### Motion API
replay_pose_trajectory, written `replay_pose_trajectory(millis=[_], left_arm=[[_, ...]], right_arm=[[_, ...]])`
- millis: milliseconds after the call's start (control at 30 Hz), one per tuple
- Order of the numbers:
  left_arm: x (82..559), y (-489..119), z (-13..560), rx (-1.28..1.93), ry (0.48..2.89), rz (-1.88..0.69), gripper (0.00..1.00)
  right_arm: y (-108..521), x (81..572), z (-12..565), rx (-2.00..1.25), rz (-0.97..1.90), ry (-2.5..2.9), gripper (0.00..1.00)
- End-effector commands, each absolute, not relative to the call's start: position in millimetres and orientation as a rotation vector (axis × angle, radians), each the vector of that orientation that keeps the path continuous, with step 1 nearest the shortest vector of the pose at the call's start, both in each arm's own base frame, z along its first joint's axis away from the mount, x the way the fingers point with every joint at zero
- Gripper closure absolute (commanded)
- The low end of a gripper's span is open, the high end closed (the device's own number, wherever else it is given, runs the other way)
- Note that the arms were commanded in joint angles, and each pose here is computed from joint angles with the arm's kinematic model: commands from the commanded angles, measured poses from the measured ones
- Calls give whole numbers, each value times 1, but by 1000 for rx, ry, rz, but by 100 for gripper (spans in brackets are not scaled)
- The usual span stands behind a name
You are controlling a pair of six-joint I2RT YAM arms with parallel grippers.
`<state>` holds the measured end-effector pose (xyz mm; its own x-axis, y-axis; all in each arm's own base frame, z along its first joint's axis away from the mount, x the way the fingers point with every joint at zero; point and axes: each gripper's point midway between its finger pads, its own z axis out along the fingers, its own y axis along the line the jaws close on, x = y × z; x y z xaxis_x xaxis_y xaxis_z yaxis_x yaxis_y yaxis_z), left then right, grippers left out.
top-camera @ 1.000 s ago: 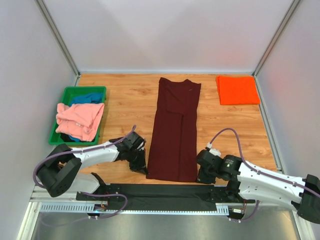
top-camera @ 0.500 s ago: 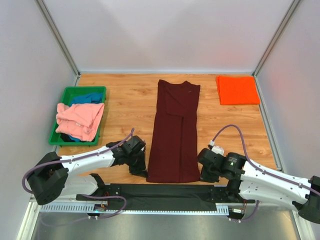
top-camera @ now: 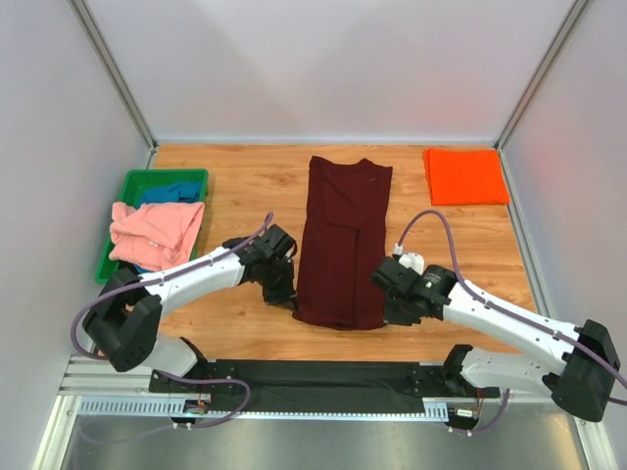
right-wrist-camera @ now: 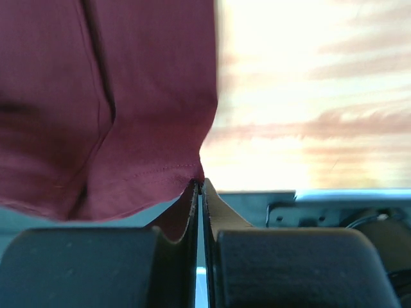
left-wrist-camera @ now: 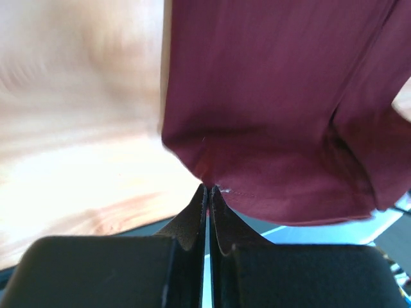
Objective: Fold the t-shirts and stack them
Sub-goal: Fold the tshirt
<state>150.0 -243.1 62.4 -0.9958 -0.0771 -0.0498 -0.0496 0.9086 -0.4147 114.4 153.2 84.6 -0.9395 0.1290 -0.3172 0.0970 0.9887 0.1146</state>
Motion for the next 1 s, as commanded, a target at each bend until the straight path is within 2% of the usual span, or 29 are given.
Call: replay_pose_trajectory(millis=[0,267,633,967], left_arm=[[181,-242,76,-22,2979,-595,100],[267,-249,94,-28,2933,-488,100],[382,-262,95,0,2878,-455,100],[428,-259,85,-76,2858,-540,100]], right_arm=[[160,158,105,44,135,2693,100],[160,247,133,32,106,2621,100],[152,354,112,36,36,2670,100],[151,399,109,61,94,2685,100]])
